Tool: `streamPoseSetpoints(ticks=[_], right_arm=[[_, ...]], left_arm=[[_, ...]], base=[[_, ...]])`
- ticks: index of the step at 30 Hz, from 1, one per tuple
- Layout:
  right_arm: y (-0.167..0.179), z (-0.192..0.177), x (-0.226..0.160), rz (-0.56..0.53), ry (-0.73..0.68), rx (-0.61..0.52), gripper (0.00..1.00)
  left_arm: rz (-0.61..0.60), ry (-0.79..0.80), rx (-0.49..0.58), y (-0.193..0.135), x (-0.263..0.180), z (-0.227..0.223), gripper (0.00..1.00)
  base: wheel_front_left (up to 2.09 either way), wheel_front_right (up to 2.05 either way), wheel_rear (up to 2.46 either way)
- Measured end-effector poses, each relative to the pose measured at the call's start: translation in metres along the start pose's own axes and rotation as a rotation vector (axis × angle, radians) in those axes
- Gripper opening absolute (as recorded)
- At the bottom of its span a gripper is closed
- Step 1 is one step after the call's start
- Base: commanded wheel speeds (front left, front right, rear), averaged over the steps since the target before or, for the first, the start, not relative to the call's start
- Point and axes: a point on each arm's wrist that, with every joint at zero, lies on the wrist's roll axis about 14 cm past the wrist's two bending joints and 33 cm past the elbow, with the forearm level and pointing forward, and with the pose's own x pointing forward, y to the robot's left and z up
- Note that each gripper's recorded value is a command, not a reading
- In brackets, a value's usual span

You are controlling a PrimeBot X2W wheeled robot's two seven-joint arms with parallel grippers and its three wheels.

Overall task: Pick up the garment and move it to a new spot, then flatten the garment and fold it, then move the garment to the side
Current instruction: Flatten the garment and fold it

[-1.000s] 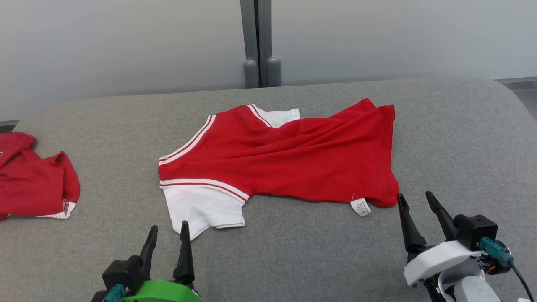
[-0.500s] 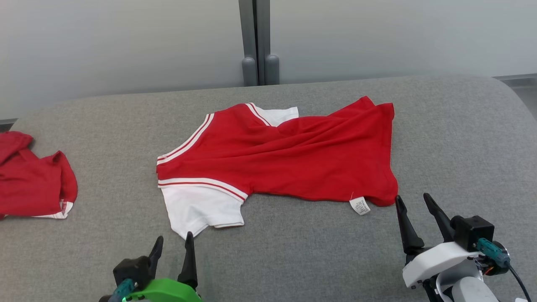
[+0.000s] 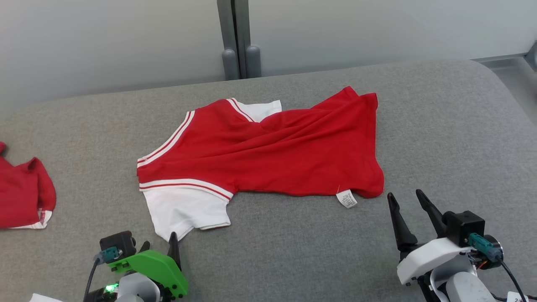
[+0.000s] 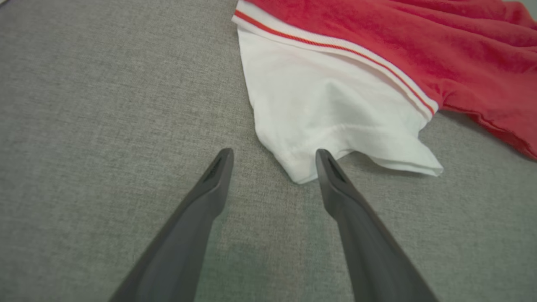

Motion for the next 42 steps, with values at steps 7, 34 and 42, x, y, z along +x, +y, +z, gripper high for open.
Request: streamPoseSetpoints(ticks=[7,34,42], right_arm=[[-0.011,-0.008,-0.003,-0.03,0.028,-0.01,1.0],[0.0,-0.065,0.056,0.017,0.316,-0.057,1.0],[0.019,-0.091,0.054,0.089,0.425,-0.101,1.0]], left_arm=[[-0.01,0.07,-0.024,-0.006,0.013,-0.011,1.0],[0.03,-0.135,-0.055,0.018,0.019,0.041,0.0],[0.046,-0.147,-0.054,0.025,0.016,0.043,0.0]], base=[[0.0,0.0,0.0],[0.0,0.0,0.0],[0.0,0.0,0.0]])
